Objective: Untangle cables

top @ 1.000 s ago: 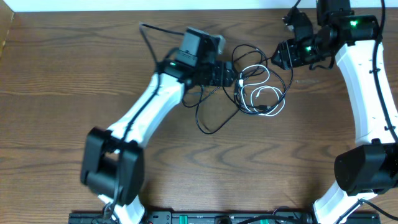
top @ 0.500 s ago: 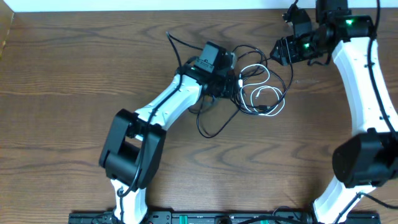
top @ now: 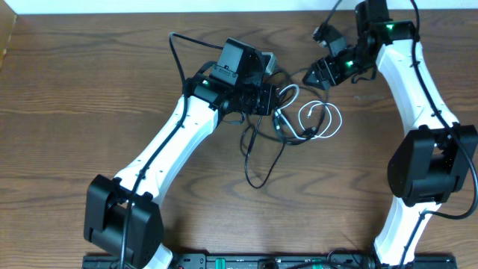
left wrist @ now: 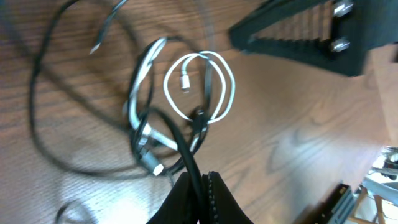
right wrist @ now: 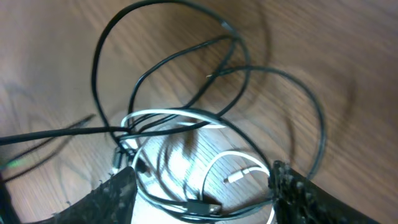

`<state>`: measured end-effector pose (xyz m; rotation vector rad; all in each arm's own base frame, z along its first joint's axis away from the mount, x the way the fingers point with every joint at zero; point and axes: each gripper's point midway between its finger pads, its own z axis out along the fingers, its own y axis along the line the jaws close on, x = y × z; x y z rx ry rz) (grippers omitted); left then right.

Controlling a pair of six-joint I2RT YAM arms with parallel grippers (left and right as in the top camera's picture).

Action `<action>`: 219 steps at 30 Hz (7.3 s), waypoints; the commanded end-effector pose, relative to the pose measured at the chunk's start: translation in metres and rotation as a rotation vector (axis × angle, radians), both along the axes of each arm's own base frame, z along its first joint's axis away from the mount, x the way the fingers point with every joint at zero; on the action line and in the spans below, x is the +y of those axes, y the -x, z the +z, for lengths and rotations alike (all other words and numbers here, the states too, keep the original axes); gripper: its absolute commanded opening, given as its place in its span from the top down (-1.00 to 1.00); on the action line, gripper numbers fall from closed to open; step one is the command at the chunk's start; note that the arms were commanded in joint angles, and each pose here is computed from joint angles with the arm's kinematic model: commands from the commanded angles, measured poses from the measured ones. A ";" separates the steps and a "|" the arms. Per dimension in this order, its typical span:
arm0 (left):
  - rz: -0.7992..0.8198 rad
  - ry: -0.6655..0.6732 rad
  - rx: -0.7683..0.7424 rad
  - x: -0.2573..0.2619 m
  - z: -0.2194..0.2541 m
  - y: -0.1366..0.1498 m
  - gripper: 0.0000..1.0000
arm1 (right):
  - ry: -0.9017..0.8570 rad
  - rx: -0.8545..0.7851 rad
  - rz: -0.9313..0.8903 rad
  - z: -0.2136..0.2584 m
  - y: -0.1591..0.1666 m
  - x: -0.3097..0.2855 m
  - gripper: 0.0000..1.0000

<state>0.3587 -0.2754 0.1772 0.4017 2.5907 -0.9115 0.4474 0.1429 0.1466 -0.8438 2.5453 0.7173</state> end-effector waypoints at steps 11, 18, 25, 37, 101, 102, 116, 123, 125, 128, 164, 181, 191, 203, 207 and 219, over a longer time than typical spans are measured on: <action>0.003 -0.077 0.059 0.013 -0.017 0.011 0.85 | -0.055 0.136 -0.045 -0.023 0.006 0.031 -0.28; 0.217 -0.223 0.107 0.041 -0.046 -0.007 0.85 | -0.053 0.281 -0.201 -0.027 0.017 0.060 -0.08; 0.306 -0.301 0.226 0.048 -0.095 -0.009 0.85 | 0.085 0.358 -0.395 -0.060 0.028 0.072 -0.10; 0.315 -0.375 0.343 0.054 -0.137 0.003 0.85 | 0.060 0.352 -0.438 -0.083 0.024 0.075 -0.10; -0.016 0.165 -0.042 0.027 0.031 -0.027 -0.15 | -0.244 0.300 0.030 0.006 0.072 0.067 0.98; -0.018 0.167 -0.042 0.026 0.031 -0.027 -0.15 | -0.241 0.303 0.034 0.005 0.074 0.065 0.98; 0.252 -0.070 0.027 0.029 -0.023 -0.041 -0.14 | 0.454 0.300 -0.723 -0.053 0.049 -0.033 0.93; 0.262 -0.074 0.047 0.028 -0.030 -0.042 -0.13 | 0.476 0.292 -0.738 -0.053 0.050 -0.038 0.24; 0.262 -0.075 0.049 0.028 -0.030 -0.042 -0.13 | 0.458 0.302 -0.718 -0.053 0.050 -0.033 0.24; 0.257 -0.074 0.047 0.026 -0.031 -0.041 -0.13 | 0.427 0.308 -0.687 -0.055 0.050 -0.027 0.34; 0.079 0.079 0.017 -0.005 -0.010 -0.033 -0.28 | -0.299 0.258 -0.087 0.002 0.069 0.058 0.98; -0.010 0.134 0.083 -0.033 -0.037 -0.026 -0.15 | -0.286 0.254 -0.090 0.000 0.068 0.056 0.98; -0.034 0.111 0.104 -0.045 -0.051 -0.018 0.47 | -0.263 0.248 -0.103 -0.003 0.066 0.052 0.98; 0.164 -0.054 0.075 -0.016 -0.071 -0.040 0.85 | -0.346 0.150 -0.069 0.052 0.075 0.057 0.98; 0.168 -0.059 0.071 -0.015 -0.072 -0.041 0.85 | -0.364 0.062 -0.057 0.086 0.083 0.054 0.98; 0.215 -0.076 0.037 0.006 -0.064 -0.054 0.85 | -0.038 0.059 -0.383 0.048 0.062 -0.004 0.98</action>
